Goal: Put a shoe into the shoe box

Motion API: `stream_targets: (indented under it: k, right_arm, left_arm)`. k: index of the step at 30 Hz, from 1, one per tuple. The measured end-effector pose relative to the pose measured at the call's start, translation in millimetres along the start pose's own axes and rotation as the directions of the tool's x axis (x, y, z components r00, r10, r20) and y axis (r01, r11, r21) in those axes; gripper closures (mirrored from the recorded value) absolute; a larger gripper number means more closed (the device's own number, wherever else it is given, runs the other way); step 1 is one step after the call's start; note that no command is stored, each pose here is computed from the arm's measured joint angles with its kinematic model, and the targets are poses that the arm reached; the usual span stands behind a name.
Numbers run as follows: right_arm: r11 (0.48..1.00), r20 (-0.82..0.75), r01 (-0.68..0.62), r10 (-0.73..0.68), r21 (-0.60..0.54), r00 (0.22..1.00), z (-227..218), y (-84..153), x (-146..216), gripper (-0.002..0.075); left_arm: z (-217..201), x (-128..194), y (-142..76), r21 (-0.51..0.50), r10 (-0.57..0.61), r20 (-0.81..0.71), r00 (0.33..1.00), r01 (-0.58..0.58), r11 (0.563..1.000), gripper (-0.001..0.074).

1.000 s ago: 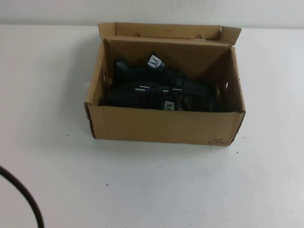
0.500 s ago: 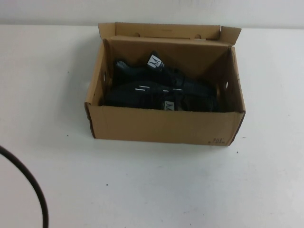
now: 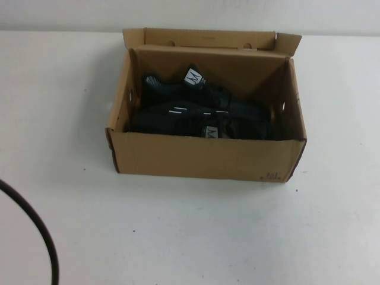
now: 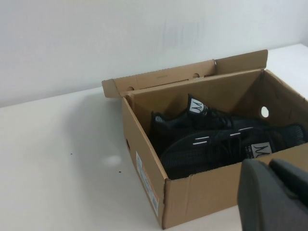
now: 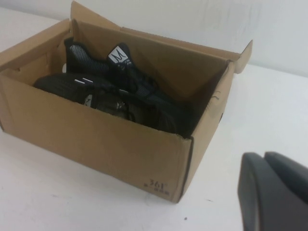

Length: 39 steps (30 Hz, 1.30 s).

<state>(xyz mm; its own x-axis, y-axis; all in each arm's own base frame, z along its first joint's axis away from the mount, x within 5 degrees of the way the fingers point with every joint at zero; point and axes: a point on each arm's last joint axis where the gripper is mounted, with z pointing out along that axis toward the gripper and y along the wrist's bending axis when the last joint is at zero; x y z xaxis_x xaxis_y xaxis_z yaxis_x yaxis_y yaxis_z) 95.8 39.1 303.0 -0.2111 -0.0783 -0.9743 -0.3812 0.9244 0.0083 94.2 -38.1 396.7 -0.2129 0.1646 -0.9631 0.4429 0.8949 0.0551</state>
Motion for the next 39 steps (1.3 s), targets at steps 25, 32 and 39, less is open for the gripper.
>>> stream_targets:
  k: [25,32,39]
  right_arm:
    - [1.0,0.0,0.0,0.0,0.001,1.0,0,0,0,0.0741]
    - [1.0,0.0,0.0,0.0,0.001,1.0,0,0,0,0.0743]
    - [1.0,0.0,0.0,0.0,0.001,1.0,0,0,0,0.0743]
  left_arm:
    - [0,0,0,-0.001,-0.001,-0.001,1.0,0.001,1.0,0.0736]
    - [-7,-1,-4,-0.001,0.037,0.027,0.999,-0.037,0.999,0.0736]
    - [-42,9,-18,-0.031,0.095,0.222,0.97,-0.09,0.995,0.0736]
